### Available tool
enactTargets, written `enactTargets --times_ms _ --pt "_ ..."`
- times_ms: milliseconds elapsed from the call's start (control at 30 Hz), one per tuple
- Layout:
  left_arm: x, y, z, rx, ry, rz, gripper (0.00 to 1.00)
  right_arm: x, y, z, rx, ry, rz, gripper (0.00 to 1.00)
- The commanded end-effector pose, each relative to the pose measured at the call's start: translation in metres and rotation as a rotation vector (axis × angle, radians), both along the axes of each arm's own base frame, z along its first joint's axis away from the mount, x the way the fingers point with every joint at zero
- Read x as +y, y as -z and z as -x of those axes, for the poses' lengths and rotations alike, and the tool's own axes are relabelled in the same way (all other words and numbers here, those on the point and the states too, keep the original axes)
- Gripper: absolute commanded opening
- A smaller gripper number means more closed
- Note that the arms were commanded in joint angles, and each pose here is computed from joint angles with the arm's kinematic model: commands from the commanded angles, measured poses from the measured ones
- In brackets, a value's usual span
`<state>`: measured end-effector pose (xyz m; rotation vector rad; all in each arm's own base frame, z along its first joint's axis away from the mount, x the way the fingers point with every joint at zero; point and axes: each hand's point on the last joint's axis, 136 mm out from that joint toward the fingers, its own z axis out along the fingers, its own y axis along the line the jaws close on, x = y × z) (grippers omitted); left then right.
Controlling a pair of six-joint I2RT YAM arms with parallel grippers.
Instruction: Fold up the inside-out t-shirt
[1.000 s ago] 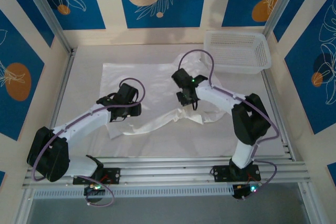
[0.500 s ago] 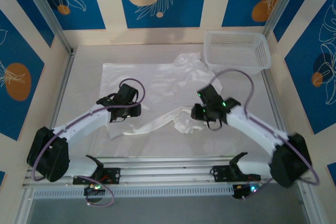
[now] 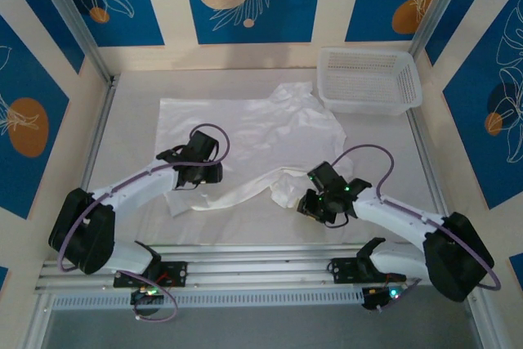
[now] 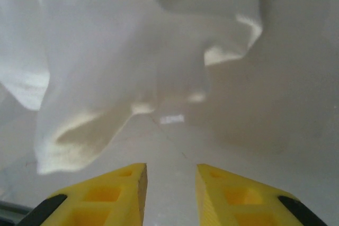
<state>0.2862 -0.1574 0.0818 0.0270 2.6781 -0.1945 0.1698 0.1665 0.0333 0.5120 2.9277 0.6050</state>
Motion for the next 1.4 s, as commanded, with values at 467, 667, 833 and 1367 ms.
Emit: enactTargets --times_ms 467,667,833,1367 --pt "0.0 -0.007 -0.004 -0.016 0.013 -0.007 0.5 0.017 0.005 -0.042 -0.036 -0.007 0.002 0.31" --pt "-0.001 -0.007 -0.006 -0.018 0.014 -0.006 0.5 0.016 0.006 -0.051 -0.049 -0.008 0.033 0.31" --pt "0.001 -0.007 -0.005 -0.019 0.014 -0.015 0.5 0.017 0.016 -0.051 -0.027 -0.012 0.043 0.31" --pt "0.011 -0.019 -0.003 -0.041 -0.005 -0.048 0.5 0.002 -0.052 -0.058 -0.166 -0.016 0.081 0.0"
